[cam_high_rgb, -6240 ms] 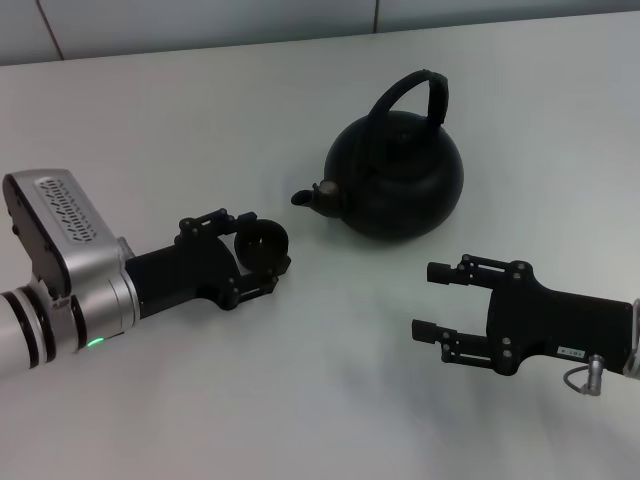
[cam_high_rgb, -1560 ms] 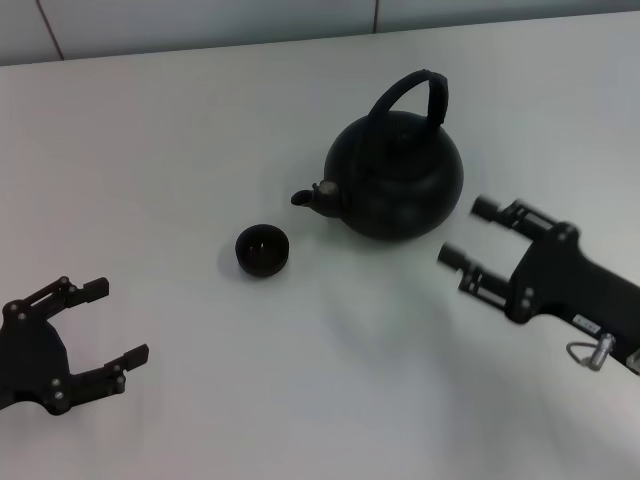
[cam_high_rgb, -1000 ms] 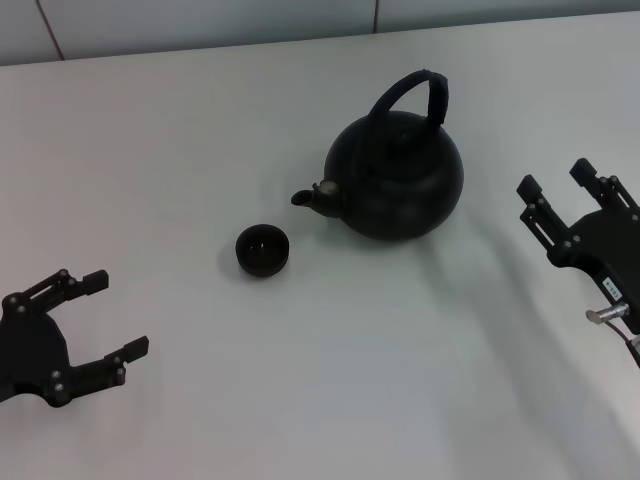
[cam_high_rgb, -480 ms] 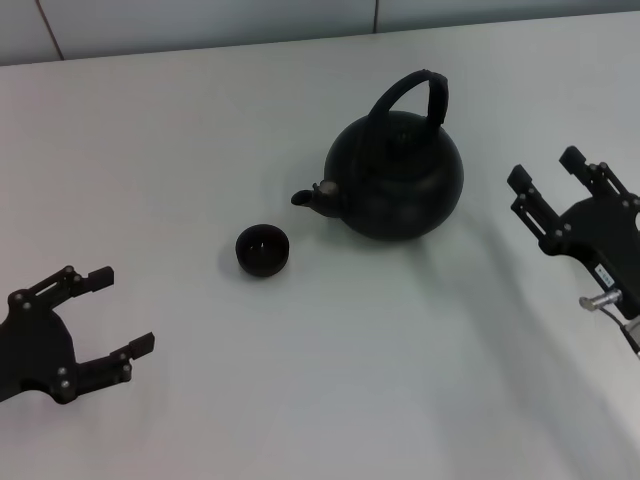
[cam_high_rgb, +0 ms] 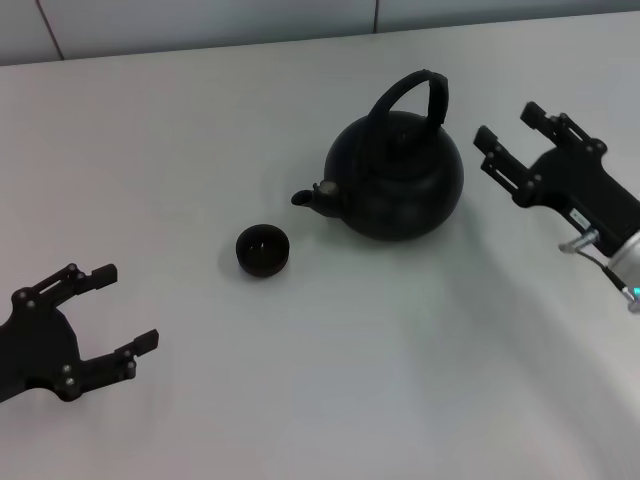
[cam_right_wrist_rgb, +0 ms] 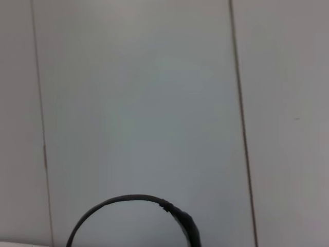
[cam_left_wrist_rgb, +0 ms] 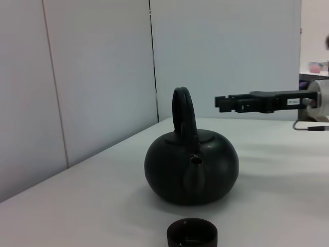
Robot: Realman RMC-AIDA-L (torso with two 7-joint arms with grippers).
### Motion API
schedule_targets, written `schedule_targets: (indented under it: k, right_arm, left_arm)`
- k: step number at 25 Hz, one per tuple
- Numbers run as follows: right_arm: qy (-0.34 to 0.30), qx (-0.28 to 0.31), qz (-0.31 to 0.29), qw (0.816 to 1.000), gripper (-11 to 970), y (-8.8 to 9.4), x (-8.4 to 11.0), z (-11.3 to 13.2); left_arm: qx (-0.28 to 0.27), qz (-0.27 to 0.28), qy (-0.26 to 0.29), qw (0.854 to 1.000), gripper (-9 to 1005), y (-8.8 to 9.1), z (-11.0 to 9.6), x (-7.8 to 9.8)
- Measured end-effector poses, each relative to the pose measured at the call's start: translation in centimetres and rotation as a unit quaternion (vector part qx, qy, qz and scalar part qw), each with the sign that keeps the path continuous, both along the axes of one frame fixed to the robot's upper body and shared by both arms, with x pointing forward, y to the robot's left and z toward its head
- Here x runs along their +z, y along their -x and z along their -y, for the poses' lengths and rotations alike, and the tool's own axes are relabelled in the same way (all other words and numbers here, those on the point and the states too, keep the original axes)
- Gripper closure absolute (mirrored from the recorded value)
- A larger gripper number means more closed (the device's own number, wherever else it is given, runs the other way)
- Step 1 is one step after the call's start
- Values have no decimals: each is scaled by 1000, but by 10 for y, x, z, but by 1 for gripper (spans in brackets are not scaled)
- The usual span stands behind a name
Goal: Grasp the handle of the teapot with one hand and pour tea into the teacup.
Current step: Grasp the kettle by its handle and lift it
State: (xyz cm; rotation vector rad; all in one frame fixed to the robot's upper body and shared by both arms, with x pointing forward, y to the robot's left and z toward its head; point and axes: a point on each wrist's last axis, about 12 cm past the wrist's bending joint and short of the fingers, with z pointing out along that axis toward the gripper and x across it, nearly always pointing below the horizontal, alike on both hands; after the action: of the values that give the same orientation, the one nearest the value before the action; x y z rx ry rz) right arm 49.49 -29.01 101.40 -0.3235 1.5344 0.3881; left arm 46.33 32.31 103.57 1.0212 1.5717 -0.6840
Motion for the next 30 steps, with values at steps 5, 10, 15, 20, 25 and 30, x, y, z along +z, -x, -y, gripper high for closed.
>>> schedule_targets:
  k: [5,10,15,20,25,30]
  right_arm:
    - [13,18,-6,1000,272,-20,7,-3]
    - [25,33,-15,999,272,-40,14,-8]
    - [46,55,-31,997,272,-59,19,-17]
    - [64,57,-46,995,273,-71,21,-23]
    - [65,57,-47,995,273,-72,21,-23]
    - [64,56,-49,995,279,-70,19,-22]
  left_arm:
    - [3,2,4,1000,130,0,2,0]
    - [6,4,8,1000,130,-1,2,0]
    - [8,6,11,1000,130,-1,3,1]
    - [12,8,13,1000,130,-2,4,1]
    - [14,9,15,1000,130,-3,4,1]
    - [14,9,15,1000,130,-3,4,1]
